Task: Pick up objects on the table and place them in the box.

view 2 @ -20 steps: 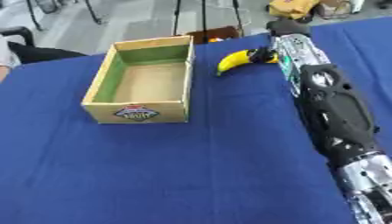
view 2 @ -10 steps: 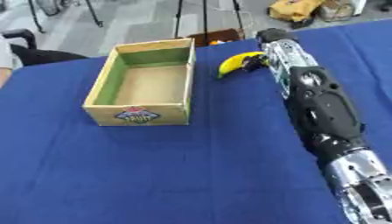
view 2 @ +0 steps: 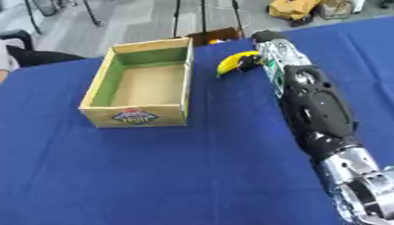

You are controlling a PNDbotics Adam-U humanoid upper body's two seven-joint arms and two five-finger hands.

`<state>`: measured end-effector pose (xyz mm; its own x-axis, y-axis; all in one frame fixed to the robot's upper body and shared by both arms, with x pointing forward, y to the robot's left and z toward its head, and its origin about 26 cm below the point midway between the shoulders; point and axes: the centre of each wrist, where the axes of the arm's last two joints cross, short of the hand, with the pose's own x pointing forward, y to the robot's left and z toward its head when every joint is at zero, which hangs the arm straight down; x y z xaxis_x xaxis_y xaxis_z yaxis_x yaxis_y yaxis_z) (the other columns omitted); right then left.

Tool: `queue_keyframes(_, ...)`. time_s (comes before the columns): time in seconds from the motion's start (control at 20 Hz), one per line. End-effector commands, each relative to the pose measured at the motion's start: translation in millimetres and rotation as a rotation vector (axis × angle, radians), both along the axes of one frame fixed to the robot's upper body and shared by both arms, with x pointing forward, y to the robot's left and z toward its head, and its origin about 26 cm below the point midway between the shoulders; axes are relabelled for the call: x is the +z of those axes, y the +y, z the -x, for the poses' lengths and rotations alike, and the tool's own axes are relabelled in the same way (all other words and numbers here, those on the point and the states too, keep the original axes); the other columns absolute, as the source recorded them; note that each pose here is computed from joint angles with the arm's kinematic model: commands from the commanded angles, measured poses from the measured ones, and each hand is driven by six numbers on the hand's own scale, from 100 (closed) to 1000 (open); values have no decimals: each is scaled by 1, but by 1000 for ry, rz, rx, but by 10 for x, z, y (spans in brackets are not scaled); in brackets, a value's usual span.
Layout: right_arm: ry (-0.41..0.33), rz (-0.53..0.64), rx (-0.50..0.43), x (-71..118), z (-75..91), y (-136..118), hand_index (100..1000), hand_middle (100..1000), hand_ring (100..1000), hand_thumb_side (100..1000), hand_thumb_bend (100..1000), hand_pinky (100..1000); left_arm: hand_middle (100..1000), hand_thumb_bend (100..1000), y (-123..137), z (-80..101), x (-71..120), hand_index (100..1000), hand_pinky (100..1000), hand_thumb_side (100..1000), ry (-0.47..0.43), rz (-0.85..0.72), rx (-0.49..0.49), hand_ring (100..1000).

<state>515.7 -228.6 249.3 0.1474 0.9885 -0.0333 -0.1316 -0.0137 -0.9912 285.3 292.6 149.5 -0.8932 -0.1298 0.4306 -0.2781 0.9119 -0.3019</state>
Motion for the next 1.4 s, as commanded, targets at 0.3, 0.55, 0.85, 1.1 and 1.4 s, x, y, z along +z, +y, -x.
queue_keyframes(0.3, 0, 19, -35, 244, -3, 12, 1000, 997, 1000, 520, 100, 920, 778, 100, -7, 26, 50, 718, 291, 841, -19, -13, -6, 767)
queue_keyframes(0.55, 11, 36, -64, 282, -4, 24, 1000, 1000, 1000, 572, 100, 933, 777, 100, -9, 28, 45, 718, 289, 838, -18, -15, -8, 767)
queue_keyframes(0.85, -10, 46, -79, 328, -6, 32, 1000, 1000, 1000, 623, 100, 943, 777, 100, -13, 27, 46, 717, 287, 840, -19, -16, -12, 766)
queue_keyframes(1.1, 2, 75, -91, 338, -18, -26, 1000, 1000, 1000, 535, 100, 952, 776, 100, -6, 28, 47, 716, 285, 837, -20, -19, -10, 766)
queue_keyframes(1.4, 87, 235, -79, 406, -54, -84, 1000, 1000, 1000, 617, 100, 990, 774, 100, 2, 27, 56, 714, 282, 834, -19, -30, -8, 765)
